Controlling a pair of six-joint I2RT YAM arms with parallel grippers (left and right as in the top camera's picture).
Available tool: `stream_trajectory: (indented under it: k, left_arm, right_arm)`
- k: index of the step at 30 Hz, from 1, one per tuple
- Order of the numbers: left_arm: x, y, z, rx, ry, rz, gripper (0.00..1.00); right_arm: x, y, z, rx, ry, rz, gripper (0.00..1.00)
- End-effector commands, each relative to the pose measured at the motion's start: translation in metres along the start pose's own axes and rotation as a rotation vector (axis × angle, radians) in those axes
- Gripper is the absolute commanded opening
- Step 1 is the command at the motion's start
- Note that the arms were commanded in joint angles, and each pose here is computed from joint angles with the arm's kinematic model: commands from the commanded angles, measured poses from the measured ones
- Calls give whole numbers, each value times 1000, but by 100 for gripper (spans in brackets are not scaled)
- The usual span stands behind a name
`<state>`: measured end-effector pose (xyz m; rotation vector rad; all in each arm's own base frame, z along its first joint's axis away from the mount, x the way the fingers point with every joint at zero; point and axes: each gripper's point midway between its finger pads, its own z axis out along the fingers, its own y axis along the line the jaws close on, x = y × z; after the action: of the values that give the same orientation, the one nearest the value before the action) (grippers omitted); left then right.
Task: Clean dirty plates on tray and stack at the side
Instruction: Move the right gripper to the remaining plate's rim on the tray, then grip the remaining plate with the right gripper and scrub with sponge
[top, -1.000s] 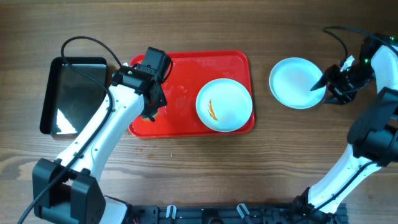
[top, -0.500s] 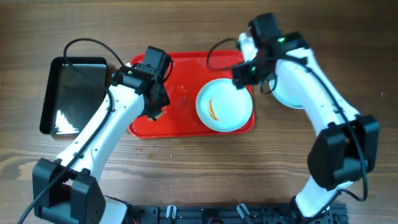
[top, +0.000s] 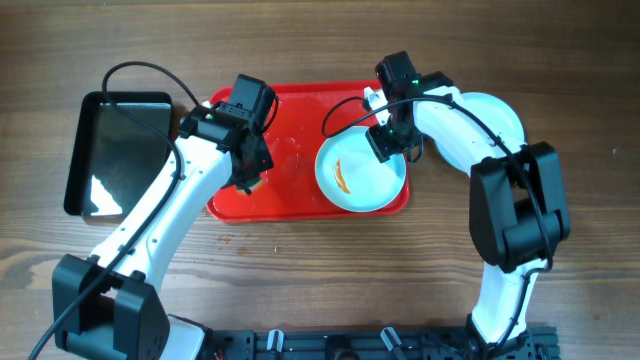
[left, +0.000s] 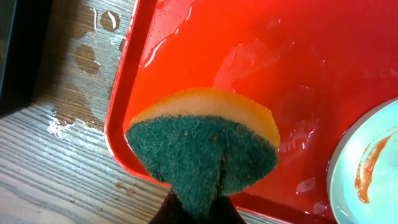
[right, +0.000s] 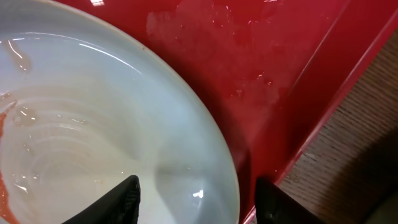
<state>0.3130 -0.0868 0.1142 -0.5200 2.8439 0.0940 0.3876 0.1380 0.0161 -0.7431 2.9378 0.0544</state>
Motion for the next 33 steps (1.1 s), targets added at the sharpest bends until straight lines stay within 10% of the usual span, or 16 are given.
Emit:
stream_trajectory:
  k: [1,11,18,22,26,33]
  left_arm:
    - [2,0,0,4,7,12,4]
    - [2,0,0,5,7,11,4]
    - [2,0,0,4,7,12,4]
    - [2,0,0,4,7,12,4]
    - [2,0,0,4,7,12,4]
    - [2,1,0,4,8,39,4]
  right_arm:
    - [5,10,13,-52,29,-10,50]
    - [4,60,6,-295,52,196,27]
    - [-36,121,4,-318,-74,214,38]
    - [-39,99,-36,-271,-29,311,26]
    - [-27,99,-40,-288,35,347,52]
    - [2,128,10,-246,96,561,40]
